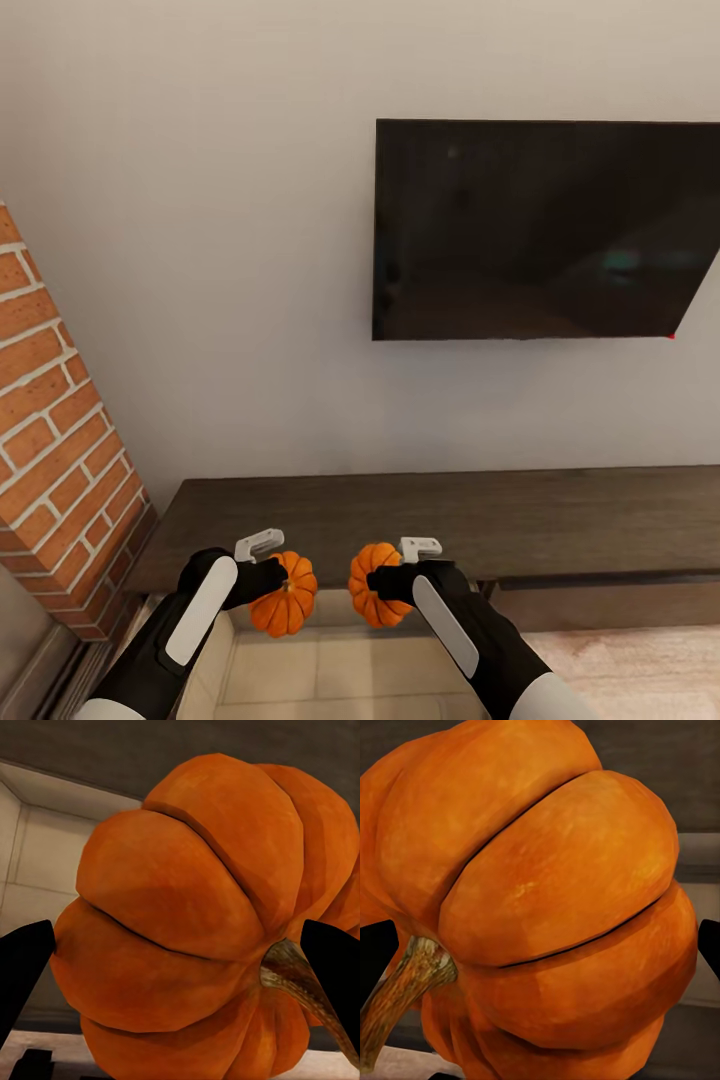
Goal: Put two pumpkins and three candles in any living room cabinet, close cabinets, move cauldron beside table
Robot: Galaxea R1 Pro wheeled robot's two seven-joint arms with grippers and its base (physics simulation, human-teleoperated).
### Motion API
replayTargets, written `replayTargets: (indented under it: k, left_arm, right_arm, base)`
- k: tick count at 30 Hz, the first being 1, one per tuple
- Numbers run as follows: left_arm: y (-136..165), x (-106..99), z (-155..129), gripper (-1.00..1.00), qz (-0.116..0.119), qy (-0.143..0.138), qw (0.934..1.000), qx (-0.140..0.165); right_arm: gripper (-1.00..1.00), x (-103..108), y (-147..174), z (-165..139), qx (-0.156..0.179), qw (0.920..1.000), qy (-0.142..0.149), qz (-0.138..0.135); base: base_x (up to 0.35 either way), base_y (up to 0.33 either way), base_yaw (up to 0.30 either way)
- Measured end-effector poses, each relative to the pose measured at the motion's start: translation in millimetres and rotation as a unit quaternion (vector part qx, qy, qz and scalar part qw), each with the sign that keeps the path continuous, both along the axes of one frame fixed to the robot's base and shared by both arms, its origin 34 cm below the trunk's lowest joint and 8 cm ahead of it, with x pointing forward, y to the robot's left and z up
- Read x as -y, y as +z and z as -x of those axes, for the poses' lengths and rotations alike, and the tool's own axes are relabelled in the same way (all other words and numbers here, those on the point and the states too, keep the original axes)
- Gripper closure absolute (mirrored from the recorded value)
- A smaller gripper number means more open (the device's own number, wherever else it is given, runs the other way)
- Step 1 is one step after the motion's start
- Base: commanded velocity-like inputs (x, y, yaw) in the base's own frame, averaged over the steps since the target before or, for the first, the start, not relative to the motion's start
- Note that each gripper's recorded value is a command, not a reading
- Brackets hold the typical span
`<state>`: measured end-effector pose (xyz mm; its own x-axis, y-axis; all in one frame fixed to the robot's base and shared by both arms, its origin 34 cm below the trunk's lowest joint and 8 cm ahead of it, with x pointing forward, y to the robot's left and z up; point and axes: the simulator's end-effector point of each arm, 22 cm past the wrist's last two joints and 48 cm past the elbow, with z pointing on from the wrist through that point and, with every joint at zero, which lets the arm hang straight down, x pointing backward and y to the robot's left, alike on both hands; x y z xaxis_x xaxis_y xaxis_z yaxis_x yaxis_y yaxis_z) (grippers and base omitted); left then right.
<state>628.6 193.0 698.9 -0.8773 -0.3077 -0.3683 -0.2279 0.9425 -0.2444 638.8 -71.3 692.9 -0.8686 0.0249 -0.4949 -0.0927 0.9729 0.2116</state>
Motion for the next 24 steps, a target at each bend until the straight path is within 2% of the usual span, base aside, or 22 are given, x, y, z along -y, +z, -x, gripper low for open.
replayTargets:
  k: [24]
  left_arm:
    - [-43.2, -0.3, 3.0, 1.0, -0.001, 0.001, 1.0, -0.003]
  right_arm:
    - [1.0, -6.3, -28.2, -4.8, 0.015, 0.9998, 0.001, -0.011]
  base:
    - [0.0, 0.0, 0.0]
